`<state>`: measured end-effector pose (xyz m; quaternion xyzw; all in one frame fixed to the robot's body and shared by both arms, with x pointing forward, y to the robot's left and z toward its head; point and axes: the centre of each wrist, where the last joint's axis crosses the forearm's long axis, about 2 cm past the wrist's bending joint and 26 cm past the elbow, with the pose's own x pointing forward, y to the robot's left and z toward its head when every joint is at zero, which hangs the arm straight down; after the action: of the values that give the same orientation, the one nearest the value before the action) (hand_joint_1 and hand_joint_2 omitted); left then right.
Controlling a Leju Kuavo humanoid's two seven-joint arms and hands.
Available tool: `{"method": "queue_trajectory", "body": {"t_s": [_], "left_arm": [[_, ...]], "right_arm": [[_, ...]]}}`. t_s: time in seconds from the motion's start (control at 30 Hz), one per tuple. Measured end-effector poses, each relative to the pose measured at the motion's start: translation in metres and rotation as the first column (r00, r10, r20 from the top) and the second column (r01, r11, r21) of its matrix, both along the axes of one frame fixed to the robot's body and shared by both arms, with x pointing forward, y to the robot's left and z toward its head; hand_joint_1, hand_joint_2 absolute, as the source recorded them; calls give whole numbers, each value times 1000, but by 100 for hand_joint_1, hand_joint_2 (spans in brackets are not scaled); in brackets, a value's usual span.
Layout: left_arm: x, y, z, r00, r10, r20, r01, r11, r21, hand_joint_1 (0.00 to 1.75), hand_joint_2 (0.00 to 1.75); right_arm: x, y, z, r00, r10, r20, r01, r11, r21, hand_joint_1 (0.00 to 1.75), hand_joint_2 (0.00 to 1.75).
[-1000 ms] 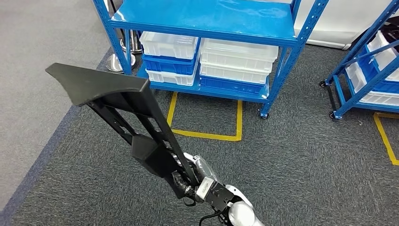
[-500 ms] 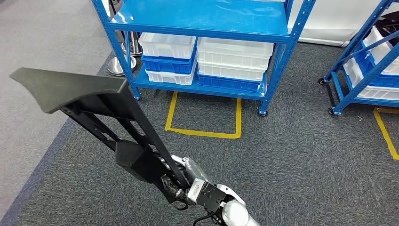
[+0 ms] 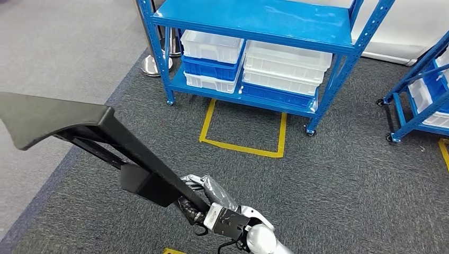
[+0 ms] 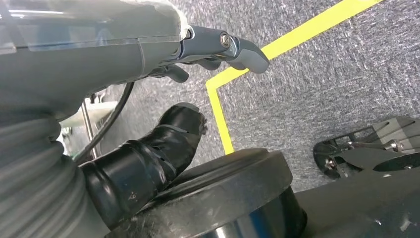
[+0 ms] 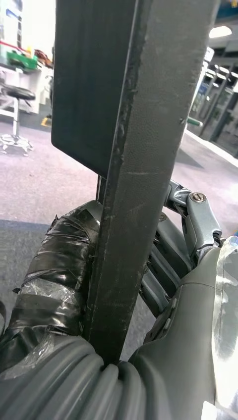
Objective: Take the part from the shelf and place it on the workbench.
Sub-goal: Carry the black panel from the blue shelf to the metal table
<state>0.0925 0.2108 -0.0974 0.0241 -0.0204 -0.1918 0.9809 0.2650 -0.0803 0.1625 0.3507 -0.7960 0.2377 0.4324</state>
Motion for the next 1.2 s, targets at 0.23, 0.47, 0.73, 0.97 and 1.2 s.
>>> {"method": "queue_trajectory", "body": {"t_s": [0.23, 0.47, 0.73, 0.97, 1.2], "left_arm": [[3, -2, 1, 1000, -2, 6, 2, 1000, -3, 0, 175], [-14, 20, -6, 993, -81, 82, 84, 995, -45, 0, 175], [-44, 44, -12, 990, -120, 67, 124, 990, -59, 0, 175], [-46, 47, -13, 992, -116, 57, 120, 991, -59, 0, 175], [-47, 51, -13, 993, -107, 50, 109, 993, -53, 0, 175]], "right_arm": [[1, 1, 1, 1000, -9, 10, 9, 1000, -2, 159, 175], [0, -6, -6, 997, -62, 37, 64, 997, -50, 159, 175], [3, -16, -10, 995, -82, 54, 86, 993, -79, 159, 175], [1, -21, -15, 996, -80, 46, 84, 992, -95, 159, 175], [2, -20, -15, 996, -73, 46, 77, 993, -91, 159, 175]]}}
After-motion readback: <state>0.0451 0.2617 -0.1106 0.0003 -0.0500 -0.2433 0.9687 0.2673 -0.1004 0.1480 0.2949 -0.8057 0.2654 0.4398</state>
